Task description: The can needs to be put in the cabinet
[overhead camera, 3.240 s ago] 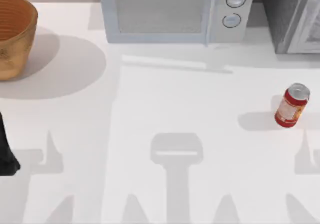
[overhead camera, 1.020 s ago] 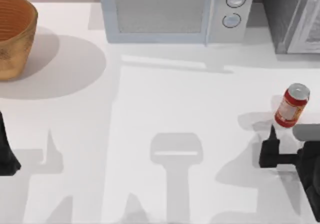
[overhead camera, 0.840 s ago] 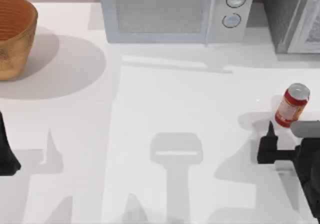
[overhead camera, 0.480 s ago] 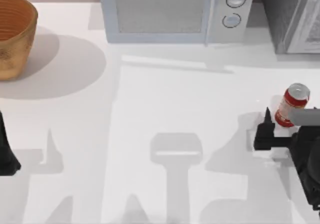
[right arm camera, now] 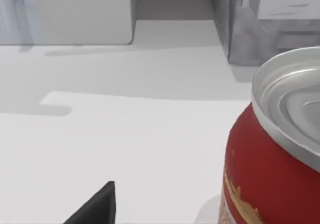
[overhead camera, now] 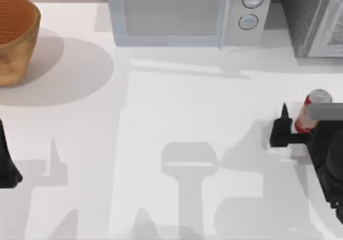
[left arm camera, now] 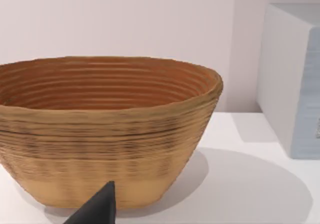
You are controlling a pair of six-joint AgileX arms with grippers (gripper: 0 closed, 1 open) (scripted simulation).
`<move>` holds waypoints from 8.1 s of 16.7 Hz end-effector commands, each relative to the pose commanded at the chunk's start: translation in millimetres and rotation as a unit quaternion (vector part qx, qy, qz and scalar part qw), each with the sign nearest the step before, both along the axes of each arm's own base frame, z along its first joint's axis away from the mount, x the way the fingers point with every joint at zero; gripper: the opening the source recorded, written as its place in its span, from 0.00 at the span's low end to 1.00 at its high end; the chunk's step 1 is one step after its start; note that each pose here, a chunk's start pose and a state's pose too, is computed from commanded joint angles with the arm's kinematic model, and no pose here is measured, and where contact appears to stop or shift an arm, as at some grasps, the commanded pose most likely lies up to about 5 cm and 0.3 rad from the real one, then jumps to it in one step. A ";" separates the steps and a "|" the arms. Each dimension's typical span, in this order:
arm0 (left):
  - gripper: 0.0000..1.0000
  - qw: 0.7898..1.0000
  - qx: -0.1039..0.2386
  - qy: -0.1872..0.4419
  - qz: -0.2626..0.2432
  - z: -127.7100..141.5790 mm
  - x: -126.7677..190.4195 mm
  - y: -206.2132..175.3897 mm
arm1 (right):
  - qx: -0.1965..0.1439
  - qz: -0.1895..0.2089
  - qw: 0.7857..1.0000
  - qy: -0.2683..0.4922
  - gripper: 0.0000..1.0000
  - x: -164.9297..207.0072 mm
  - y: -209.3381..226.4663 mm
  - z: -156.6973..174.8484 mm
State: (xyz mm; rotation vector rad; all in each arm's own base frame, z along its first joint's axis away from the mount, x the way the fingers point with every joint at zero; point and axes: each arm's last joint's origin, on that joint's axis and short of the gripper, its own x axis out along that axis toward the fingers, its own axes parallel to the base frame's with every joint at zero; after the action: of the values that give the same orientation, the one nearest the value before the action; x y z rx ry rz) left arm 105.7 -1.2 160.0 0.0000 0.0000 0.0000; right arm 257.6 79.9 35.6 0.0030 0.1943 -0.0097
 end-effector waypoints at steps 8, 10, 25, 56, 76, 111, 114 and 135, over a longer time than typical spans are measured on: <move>1.00 1.000 0.000 0.000 0.000 0.0 0.0 0.0 | 0.000 0.000 1.000 0.000 1.00 9.6 -1.1 -0.7; 1.00 1.000 0.000 0.000 0.000 0.0 0.0 0.0 | 0.000 0.000 1.000 0.000 1.00 9.6 -1.1 -0.7; 1.00 1.000 0.000 0.000 0.000 0.0 0.0 0.0 | 0.000 0.000 1.000 0.000 0.00 9.6 -1.1 -0.7; 1.00 1.000 0.000 0.000 0.000 0.0 0.0 0.0 | 0.001 0.001 1.000 0.001 0.00 17.9 2.1 125.4; 1.00 1.000 0.000 0.000 0.000 0.0 0.0 0.0 | 0.005 0.013 1.000 -0.013 0.00 -30.7 -25.3 167.4; 1.00 1.000 0.000 0.000 0.000 0.0 0.0 0.0 | -0.002 0.005 0.996 -0.088 0.00 -151.4 -79.9 148.0; 1.00 1.000 0.000 0.000 0.000 0.0 0.0 0.0 | -0.004 0.004 0.996 -0.086 0.00 -149.3 -78.5 188.2; 1.00 1.000 0.000 0.000 0.000 0.0 0.0 0.0 | -0.001 0.004 0.996 -0.091 0.00 -61.4 -53.6 416.6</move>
State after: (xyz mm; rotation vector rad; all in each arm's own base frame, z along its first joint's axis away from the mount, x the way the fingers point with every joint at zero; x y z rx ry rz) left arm 105.7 -1.2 160.0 0.0000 0.0000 0.0000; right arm 196.3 26.3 452.1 0.0016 0.0123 -0.0012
